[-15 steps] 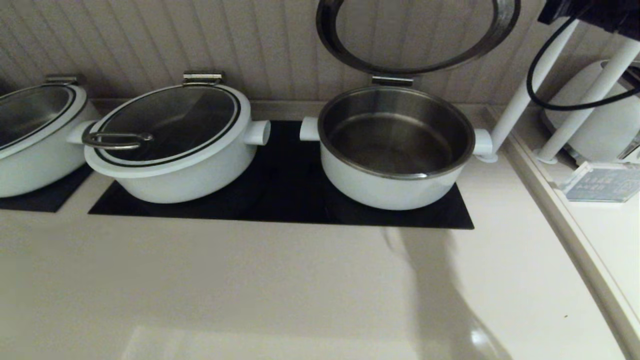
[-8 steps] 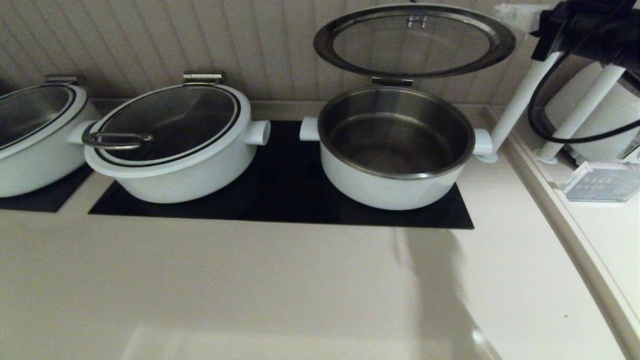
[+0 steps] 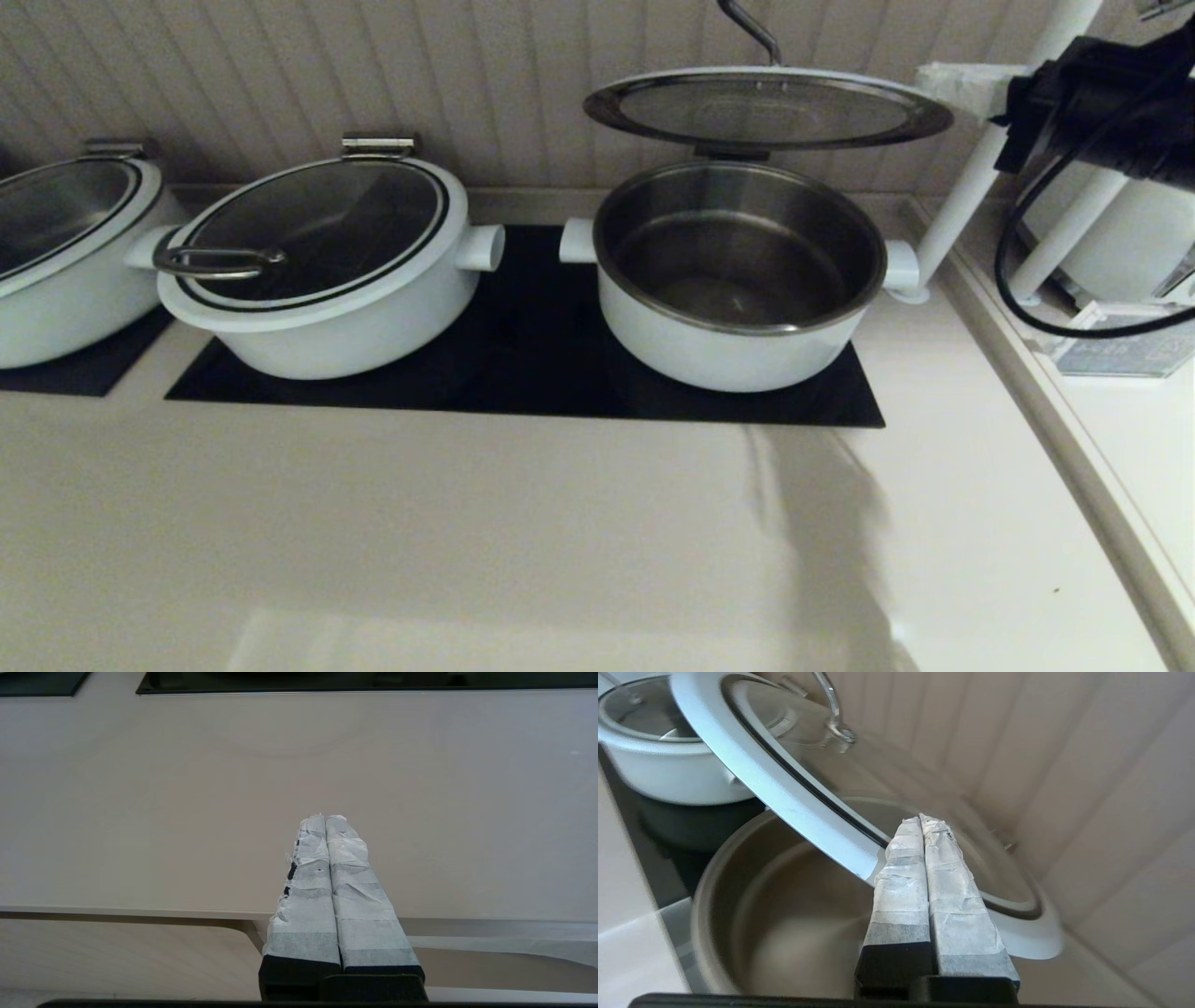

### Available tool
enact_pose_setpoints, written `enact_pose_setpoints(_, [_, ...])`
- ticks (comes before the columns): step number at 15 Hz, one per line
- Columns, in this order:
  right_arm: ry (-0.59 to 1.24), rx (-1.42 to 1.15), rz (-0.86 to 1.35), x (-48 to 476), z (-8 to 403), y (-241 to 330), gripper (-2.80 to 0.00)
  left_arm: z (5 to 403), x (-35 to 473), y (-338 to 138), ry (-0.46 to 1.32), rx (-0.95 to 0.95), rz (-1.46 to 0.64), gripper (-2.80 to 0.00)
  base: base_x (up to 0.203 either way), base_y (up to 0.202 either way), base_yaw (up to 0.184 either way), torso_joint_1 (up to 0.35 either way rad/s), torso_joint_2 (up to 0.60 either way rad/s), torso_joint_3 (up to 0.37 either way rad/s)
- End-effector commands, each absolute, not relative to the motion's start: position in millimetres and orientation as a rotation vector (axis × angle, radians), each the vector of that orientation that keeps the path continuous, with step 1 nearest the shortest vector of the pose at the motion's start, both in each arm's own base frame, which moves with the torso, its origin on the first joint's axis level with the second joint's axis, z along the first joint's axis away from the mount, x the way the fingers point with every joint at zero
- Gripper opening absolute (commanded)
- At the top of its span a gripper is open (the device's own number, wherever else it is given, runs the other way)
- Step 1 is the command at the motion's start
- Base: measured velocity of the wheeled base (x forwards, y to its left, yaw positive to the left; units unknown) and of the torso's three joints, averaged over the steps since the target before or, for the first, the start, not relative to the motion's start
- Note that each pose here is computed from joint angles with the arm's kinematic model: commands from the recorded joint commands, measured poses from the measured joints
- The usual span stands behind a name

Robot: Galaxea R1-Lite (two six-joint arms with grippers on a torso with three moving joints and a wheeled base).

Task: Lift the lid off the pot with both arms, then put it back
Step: Close the pot lid

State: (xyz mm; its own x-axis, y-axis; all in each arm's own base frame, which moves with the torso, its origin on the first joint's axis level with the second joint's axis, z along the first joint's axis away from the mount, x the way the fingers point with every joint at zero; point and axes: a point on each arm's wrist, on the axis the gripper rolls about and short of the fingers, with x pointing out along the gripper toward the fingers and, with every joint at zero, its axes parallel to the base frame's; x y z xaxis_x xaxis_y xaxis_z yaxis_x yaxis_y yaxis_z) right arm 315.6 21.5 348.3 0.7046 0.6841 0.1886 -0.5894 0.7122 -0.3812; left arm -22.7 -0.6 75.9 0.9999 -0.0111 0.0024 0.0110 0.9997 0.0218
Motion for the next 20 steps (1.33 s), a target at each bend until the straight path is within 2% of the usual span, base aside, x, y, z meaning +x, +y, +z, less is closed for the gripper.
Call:
enact_pose_setpoints(1, [-0.320,-0.301,0.736,308.2,340.4,24.7,-2.80,76.0,-22.7,-0.6,-0.003,0.022,-0.010,-2.80,0.000,0.000,0.000,0.000,0.00,0.000])
enact_pose_setpoints(12, [-0.269,-0.281,0.751,302.1,286.9,27.3,-2.80,76.0,-22.7,-0.6,-0.003,0.022,-0.010,-2.80,0.000,0.000,0.000,0.000,0.00,0.000])
enact_pose_setpoints(20, [-0.260,-0.270,0.778,329.6,234.2,37.6,-2.80,76.0,-22.7,-0.6,-0.003,0.022,-0.011,-2.80,0.000,0.000,0.000,0.000,0.00,0.000])
